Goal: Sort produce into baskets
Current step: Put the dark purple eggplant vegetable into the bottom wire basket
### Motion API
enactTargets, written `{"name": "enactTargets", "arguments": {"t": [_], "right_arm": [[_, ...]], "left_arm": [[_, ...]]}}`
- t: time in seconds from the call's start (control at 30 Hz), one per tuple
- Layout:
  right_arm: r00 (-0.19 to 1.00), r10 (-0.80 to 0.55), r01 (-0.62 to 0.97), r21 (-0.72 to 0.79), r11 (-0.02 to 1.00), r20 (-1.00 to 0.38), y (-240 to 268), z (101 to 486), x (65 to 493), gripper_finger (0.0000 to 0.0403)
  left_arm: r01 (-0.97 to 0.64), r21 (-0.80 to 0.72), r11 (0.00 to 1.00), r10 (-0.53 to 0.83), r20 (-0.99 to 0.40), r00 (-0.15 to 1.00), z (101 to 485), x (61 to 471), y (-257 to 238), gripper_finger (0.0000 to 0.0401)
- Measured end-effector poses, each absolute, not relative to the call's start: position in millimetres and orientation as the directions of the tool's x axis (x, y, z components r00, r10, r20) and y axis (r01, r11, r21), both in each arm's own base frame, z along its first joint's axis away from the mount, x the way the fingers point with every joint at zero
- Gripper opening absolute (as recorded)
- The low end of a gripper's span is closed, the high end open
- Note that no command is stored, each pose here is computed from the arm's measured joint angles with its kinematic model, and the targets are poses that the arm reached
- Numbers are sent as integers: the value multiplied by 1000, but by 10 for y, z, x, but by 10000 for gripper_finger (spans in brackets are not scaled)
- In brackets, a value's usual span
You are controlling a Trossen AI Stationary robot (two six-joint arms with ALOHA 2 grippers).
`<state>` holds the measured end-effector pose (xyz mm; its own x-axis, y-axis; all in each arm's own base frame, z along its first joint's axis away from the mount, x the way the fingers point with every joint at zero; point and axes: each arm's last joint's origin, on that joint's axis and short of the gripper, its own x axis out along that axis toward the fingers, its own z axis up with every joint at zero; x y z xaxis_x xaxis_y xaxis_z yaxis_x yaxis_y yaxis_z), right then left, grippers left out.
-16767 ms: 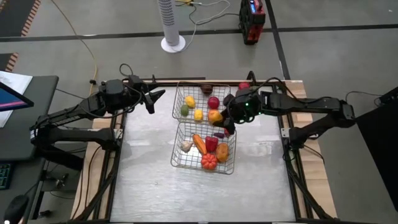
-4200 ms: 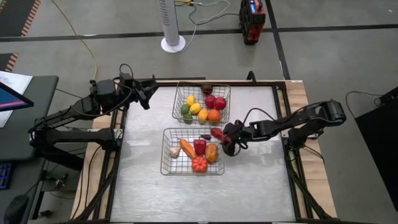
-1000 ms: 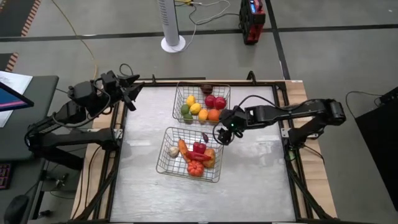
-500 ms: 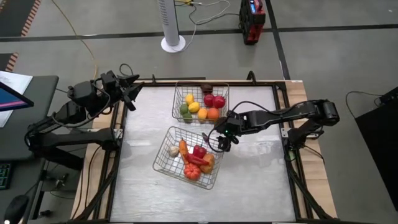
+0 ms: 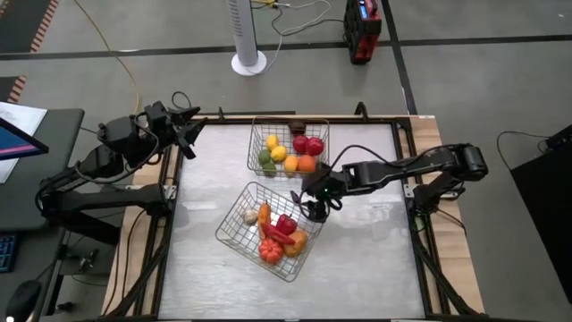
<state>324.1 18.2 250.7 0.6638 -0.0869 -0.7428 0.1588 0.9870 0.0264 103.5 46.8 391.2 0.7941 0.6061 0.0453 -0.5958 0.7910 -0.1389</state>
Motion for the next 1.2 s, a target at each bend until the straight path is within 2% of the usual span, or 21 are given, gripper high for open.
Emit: {"name": "enactTargets", "arguments": {"t": [0.27,0.6,0.77,0.93,1.07,1.2], "right_arm": [[669,-110,223,57,973,-735,33,2515,3255,285],[551,-68,107,-11,994,-832,170,2419,3133,285],[616,-65,17,-69,997,-785,169,2463,3197,285],[575,-74,37,-65,997,-815,5,2299,3282,285],[583,-24,8,-23,1000,-812,-59,2184,3390,285],[612,-6,-37,-36,999,-791,-47,2224,3527,285]], "left_arm": [[-596,-140,791,606,45,794,3912,1035,468,201],[-595,-140,791,605,45,795,3912,1035,467,201],[-595,-140,791,605,45,795,3912,1035,467,201],[-595,-140,792,605,45,795,3912,1035,467,201],[-592,-140,793,603,46,796,3913,1035,467,201],[-592,-140,793,603,46,797,3913,1035,467,201]]}}
